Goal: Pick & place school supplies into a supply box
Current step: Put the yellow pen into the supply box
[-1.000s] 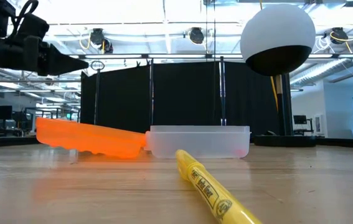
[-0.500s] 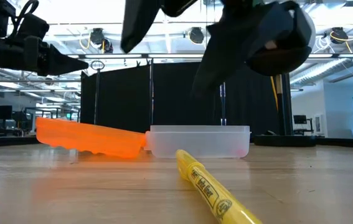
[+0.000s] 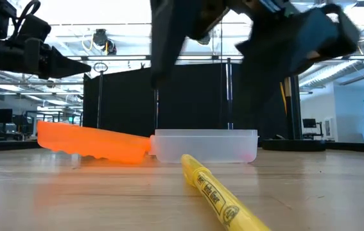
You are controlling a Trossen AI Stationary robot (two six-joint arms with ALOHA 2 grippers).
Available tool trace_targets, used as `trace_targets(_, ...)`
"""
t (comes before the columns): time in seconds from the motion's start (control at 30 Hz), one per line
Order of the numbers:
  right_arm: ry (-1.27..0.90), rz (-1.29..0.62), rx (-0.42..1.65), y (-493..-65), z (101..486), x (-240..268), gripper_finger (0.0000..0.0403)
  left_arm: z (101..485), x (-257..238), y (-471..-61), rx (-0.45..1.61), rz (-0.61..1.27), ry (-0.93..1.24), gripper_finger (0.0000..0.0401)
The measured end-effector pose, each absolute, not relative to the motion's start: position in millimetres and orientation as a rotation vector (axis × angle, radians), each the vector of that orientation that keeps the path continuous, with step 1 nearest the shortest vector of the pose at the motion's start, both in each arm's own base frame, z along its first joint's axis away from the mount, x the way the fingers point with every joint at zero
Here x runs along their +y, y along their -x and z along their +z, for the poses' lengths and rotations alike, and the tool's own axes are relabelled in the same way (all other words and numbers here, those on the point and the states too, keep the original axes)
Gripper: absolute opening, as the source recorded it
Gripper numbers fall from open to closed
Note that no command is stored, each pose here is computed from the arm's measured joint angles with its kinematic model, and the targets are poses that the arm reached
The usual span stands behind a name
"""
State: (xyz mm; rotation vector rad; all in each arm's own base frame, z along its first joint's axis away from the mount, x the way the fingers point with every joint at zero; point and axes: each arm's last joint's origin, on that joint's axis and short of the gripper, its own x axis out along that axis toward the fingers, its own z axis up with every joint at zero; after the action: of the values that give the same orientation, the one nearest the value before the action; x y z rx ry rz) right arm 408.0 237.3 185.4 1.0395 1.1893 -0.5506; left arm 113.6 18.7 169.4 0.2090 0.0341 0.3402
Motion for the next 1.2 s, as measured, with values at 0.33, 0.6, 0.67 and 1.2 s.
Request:
trace_targets(0.33, -1.088, -0.58, 1.182, -400.6, 145.3, 232.9, 0.023, 167.6, 18.7, -113.6, 0.052, 0.338, -0.213, 0.0049)
trace_targets(0.6, -1.066, -0.622, 1.271, -388.0, 117.3, 218.6, 0.0225, 166.2, 18.7, -113.6, 0.067, 0.337, -0.212, 0.0049)
trace_targets(0.67, -1.039, -0.654, 1.317, -382.4, 111.1, 214.7, 0.0216, 165.6, 18.7, -113.5, 0.071, 0.336, -0.202, 0.0049)
trace_targets(1.2, -0.771, -0.684, 1.553, -357.0, 100.0, 200.5, 0.0113, 164.9, 18.7, -113.5, 0.078, 0.336, -0.197, 0.0049)
